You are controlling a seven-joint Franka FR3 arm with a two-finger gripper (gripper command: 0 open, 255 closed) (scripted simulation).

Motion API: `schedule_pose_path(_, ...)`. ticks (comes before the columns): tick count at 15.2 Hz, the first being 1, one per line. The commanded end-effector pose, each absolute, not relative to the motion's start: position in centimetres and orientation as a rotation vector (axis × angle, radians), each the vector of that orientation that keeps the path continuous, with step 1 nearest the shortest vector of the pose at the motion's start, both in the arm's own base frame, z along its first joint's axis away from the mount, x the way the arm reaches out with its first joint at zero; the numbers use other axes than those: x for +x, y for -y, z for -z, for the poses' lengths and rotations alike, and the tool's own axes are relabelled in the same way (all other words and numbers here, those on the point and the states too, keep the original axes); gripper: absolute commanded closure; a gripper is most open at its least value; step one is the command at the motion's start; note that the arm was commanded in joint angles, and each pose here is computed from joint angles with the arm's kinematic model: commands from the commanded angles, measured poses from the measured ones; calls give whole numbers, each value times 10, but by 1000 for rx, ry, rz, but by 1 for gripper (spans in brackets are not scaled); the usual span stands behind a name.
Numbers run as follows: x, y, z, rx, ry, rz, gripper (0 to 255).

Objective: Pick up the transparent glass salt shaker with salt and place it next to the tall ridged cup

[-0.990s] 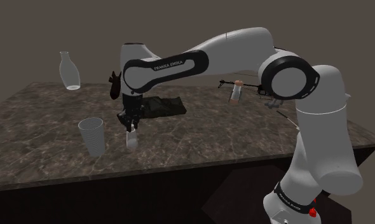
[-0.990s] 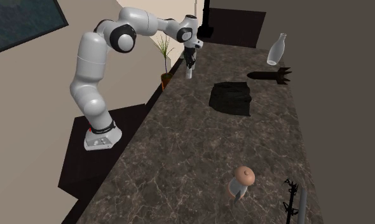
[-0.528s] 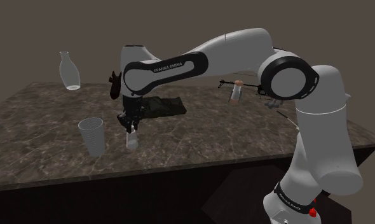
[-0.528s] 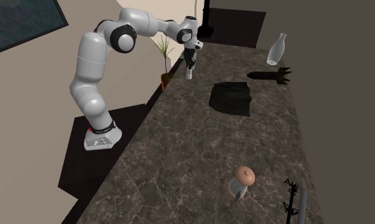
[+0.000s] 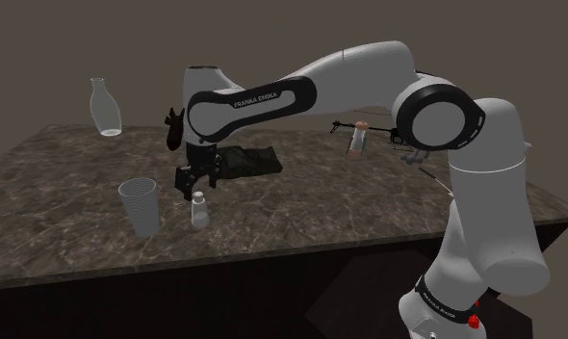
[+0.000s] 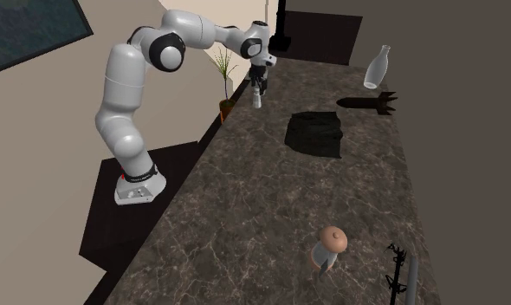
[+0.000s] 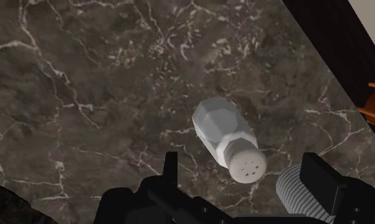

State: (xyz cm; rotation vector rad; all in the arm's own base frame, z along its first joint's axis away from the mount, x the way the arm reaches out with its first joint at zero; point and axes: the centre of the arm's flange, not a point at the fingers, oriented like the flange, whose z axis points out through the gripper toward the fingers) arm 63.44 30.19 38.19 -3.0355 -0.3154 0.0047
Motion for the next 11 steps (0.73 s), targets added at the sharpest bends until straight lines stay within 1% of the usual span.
schedule_pose_path(1,636,-300,-402,-3035,316,-4,0)
schedule_pose_path(3,636,-298,-426,-3035,316,-4,0)
schedule_pose_path(11,636,-298,-426,-3035,316,-4,0)
